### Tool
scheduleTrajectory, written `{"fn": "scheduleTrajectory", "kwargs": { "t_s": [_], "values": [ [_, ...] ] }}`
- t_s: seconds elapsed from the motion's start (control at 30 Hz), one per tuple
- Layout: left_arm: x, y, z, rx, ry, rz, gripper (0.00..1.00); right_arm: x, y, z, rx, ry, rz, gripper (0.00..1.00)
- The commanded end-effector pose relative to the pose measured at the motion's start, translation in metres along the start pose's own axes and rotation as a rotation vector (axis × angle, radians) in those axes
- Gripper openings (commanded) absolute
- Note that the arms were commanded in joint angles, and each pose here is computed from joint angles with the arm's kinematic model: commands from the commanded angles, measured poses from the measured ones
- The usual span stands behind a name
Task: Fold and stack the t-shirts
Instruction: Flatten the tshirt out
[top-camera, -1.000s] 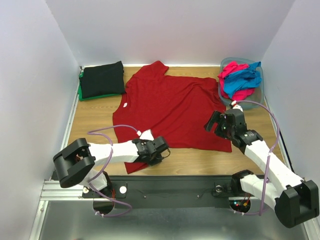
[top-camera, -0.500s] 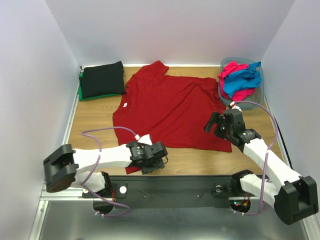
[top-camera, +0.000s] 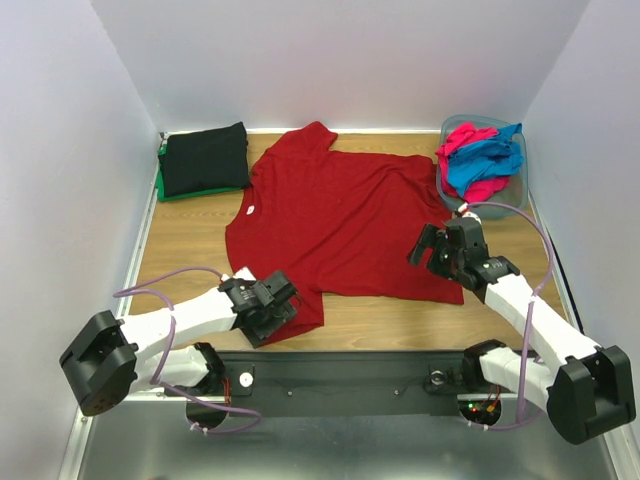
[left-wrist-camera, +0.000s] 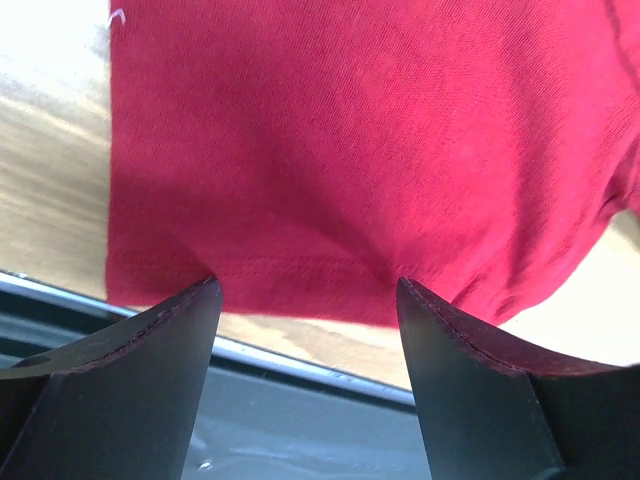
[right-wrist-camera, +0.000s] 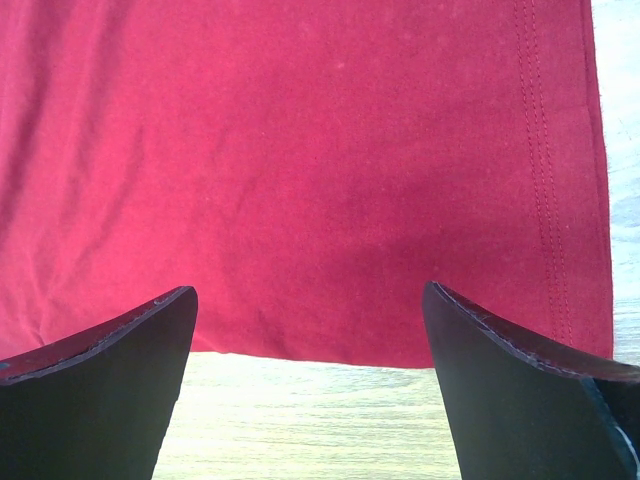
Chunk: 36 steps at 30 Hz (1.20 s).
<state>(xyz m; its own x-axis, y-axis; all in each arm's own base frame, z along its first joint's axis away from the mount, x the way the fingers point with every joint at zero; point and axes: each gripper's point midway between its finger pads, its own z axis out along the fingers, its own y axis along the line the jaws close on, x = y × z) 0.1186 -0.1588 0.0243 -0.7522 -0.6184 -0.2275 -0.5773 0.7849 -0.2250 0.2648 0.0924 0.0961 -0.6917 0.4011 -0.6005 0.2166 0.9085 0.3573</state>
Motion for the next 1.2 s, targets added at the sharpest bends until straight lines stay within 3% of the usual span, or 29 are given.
{"fn": "scheduleTrajectory", "kwargs": {
  "t_s": [0.0,0.37,0.4,0.53,0.77,1.0,1.17],
  "values": [
    [-0.014,-0.002,0.006,-0.009,-0.063,-0.056,0.82,-0.006,-0.002,0.002,0.019,-0.024,-0.001,1.00],
    [-0.011,0.016,0.025,-0.120,-0.048,-0.019,0.49,-0.006,-0.009,0.003,0.052,-0.037,0.009,1.00],
    [-0.012,0.017,0.025,-0.126,-0.051,-0.017,0.43,-0.006,-0.009,0.002,0.051,-0.040,0.011,1.00],
    [-0.012,0.016,0.026,-0.135,-0.051,0.002,0.01,-0.007,-0.013,0.000,0.062,-0.056,0.021,1.00],
    [-0.023,0.007,0.014,-0.103,-0.092,0.032,0.00,0.005,-0.037,-0.012,0.152,-0.082,0.135,1.00],
    [-0.046,-0.009,-0.008,-0.049,-0.188,0.078,0.00,0.021,-0.079,-0.020,0.351,-0.096,0.266,1.00],
    [-0.045,-0.014,-0.008,-0.041,-0.181,0.128,0.00,0.037,-0.091,-0.018,0.384,-0.095,0.365,1.00]
  ]
}}
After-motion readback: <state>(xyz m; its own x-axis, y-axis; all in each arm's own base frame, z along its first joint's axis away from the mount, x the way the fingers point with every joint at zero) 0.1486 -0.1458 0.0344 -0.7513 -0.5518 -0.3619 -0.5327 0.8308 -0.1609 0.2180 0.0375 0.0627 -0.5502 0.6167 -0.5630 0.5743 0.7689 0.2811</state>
